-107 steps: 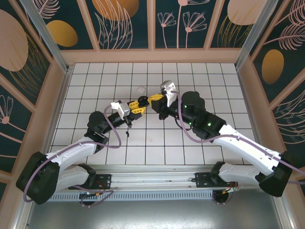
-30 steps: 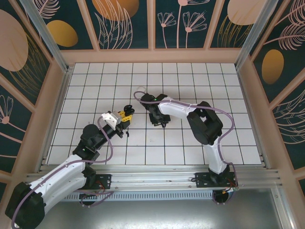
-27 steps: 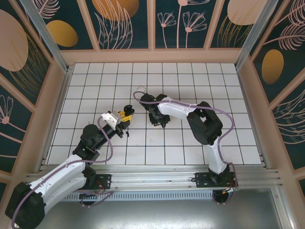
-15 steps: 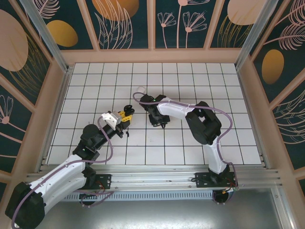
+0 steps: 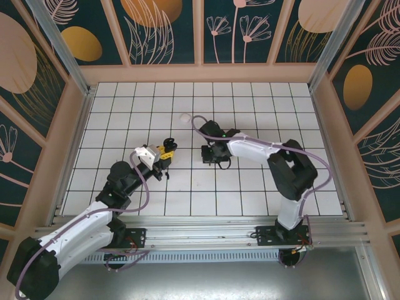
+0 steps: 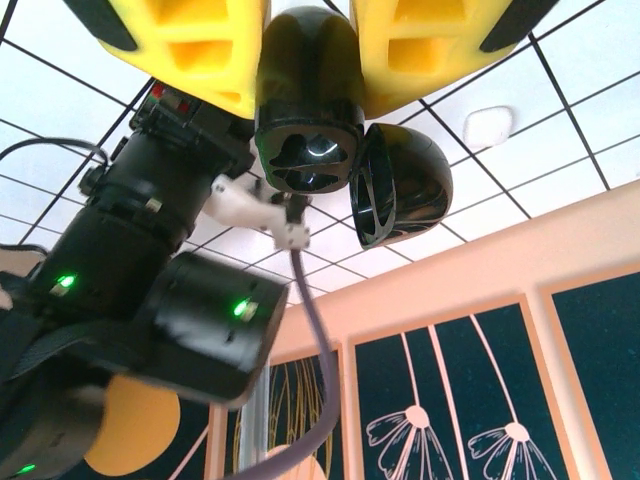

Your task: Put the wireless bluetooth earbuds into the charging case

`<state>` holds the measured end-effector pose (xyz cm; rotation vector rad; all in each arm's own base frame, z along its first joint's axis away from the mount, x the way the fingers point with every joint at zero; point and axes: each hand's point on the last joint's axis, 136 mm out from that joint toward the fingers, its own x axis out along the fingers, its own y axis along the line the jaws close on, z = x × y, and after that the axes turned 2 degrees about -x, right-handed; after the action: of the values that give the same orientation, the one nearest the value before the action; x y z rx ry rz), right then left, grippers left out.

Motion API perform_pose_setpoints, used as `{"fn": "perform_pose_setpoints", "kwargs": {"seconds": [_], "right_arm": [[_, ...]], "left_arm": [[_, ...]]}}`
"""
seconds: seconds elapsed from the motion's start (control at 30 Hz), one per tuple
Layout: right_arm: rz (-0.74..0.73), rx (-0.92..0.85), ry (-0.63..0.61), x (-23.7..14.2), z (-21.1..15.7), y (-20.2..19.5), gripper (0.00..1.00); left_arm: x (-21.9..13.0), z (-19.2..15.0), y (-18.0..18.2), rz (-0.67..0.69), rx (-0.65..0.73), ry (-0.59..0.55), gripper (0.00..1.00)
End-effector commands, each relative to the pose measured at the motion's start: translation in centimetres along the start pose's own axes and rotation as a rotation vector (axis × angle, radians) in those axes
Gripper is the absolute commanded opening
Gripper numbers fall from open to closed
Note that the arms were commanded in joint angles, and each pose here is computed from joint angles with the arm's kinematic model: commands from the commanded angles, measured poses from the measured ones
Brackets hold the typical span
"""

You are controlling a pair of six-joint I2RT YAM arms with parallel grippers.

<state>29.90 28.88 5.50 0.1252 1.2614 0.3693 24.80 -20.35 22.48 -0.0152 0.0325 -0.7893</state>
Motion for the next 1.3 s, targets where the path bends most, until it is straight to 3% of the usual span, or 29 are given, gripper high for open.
{"fn": "perform_pose_setpoints", "kwargs": {"seconds": [0.0, 0.1, 0.43, 0.67, 0.87, 1.0, 1.27], "right_arm": [[0.295, 0.051, -0.105, -1.7, 1.7, 3.9, 0.12], [0.401, 0.067, -0.119, -1.4, 1.1, 4.5, 0.12], [0.488, 0.09, -0.108, 1.1, -1.7, 3.9, 0.12], [0.241, 0.084, -0.071, 3.6, -3.3, 0.2, 0.19], [0.035, 0.038, -0.063, 4.2, -3.6, -1.5, 0.35], [-0.07, 0.033, -0.103, 2.9, -2.5, -2.1, 0.43], [-0.196, -0.067, -0.179, -0.7, -0.4, -0.4, 0.44]], "left_arm": [[0.6, 1.9, 0.1, -0.003, -0.026, -0.037, 0.0], [1.0, 1.8, 0.2, -0.004, -0.05, -0.035, 0.0], [2.3, 0.5, 0.8, 0.016, -0.119, -0.007, 0.0], [2.9, -1.1, 1.1, 0.027, -0.174, 0.037, 0.0], [2.9, -1.2, 1.1, 0.03, -0.174, 0.04, 0.0], [2.8, -1.3, 1.1, 0.029, -0.17, 0.046, 0.0], [2.2, -1.1, 1.3, 0.049, -0.145, 0.048, 0.0]]}}
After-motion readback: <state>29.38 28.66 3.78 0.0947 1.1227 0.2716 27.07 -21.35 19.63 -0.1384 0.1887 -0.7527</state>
